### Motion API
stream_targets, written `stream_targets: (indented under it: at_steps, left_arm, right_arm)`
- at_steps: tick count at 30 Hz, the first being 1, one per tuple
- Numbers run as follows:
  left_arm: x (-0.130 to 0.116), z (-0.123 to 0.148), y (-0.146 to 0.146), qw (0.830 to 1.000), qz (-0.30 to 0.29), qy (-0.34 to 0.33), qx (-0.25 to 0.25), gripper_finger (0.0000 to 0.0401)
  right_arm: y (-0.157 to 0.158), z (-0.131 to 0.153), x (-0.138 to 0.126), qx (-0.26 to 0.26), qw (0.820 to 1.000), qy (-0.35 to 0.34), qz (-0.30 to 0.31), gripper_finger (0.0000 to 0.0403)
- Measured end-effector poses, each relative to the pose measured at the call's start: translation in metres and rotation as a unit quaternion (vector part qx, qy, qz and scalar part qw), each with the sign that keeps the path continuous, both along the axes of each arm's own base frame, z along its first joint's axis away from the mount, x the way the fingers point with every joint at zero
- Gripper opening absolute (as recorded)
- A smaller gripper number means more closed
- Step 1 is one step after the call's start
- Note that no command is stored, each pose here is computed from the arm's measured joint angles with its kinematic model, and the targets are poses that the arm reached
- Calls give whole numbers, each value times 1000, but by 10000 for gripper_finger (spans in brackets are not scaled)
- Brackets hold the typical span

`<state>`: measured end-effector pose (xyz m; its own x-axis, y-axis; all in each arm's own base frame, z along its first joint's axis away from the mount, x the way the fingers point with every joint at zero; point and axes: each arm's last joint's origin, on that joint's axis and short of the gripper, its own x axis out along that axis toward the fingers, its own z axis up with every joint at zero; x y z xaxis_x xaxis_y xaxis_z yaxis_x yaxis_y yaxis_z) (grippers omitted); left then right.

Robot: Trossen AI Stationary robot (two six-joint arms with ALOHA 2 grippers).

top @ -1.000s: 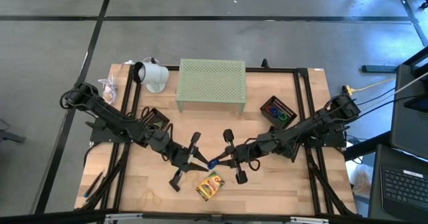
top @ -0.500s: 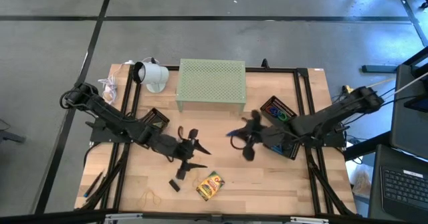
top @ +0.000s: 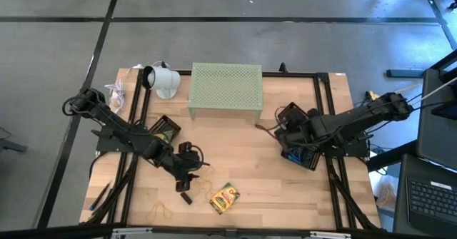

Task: Pick & Place Office Desk Supplies
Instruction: Put the blue spring keychain into the top black bin, then put the black rubber band into the bottom right black bin

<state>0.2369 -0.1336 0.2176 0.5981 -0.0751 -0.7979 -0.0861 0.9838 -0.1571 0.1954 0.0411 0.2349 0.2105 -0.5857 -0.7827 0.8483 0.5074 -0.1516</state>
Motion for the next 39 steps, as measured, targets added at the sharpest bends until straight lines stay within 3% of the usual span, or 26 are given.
stream_targets:
  at_steps: [5, 16, 21, 32, 39]
  left_arm:
    - [-8, -1, -9, 1000, -4, 13, -6, 218]
    - [-19, -2, -23, 1000, -24, 20, -5, 219]
    - [-22, -2, -27, 1000, -18, 17, -8, 219]
    - [-30, -11, -43, 999, -42, 28, 1, 219]
    - [-40, -39, -72, 987, -140, 57, 59, 219]
  right_arm:
    - [-14, -2, 0, 45, 998, 21, -45, 24]
    - [-40, -17, 12, 53, 990, 63, -114, 25]
    - [-49, -27, 17, 54, 986, 102, -118, 34]
    - [-54, -32, 20, 38, 985, 128, -104, 163]
    - [-54, -32, 20, 36, 986, 128, -104, 236]
